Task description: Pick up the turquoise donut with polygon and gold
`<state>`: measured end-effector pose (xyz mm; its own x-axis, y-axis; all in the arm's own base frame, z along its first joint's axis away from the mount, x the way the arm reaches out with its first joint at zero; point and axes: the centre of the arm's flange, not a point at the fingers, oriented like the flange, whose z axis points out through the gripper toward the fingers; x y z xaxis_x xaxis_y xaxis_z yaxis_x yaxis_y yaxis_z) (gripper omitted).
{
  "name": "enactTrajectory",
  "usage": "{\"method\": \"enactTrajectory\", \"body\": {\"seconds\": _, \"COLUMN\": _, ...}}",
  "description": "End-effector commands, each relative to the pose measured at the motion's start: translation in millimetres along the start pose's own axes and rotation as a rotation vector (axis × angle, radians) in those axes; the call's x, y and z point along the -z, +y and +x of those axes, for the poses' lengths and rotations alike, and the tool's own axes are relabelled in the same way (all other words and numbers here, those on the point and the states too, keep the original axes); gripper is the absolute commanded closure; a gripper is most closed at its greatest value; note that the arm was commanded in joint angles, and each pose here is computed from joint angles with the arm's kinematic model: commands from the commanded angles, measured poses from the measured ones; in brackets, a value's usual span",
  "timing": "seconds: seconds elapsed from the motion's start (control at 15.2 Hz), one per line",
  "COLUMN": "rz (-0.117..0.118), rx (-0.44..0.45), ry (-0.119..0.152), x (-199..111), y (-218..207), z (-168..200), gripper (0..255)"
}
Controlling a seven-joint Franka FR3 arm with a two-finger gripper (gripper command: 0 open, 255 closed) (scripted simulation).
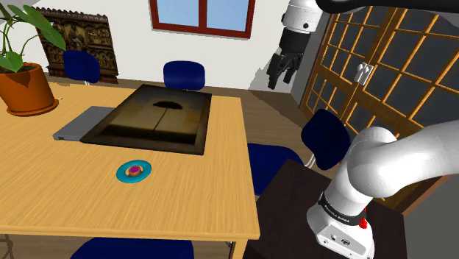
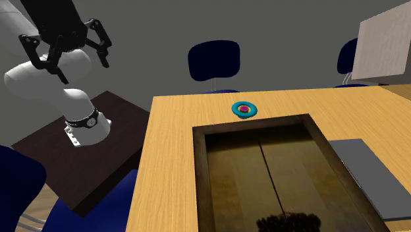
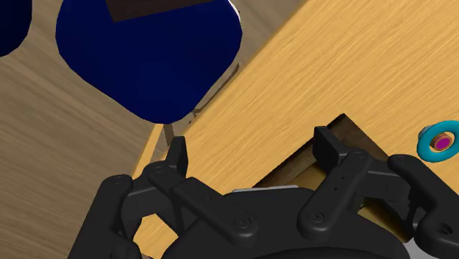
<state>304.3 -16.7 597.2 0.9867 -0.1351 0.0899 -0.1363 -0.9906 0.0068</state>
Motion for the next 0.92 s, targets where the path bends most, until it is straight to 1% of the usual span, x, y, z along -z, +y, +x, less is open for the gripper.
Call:
{"method": "enactTrajectory", "body": {"seconds": 0.0, "rz": 0.0, "rx": 0.0, "ry": 0.0, "x": 0.0, "y": 0.0, "z": 0.0, "gripper": 0}}
{"method": "enactTrajectory", "body": {"seconds": 0.4, "rz": 0.063, "rx": 0.075, "ry": 0.171, "x": -65.7, "y": -35.1, "z": -12.5, "gripper": 0}}
{"method": "enactTrajectory", "body": {"seconds": 0.86, "rz": 0.137, "rx": 0.163, "ry": 0.37, "x": -141.0, "y": -80.5, "z": -16.5, "gripper": 0}}
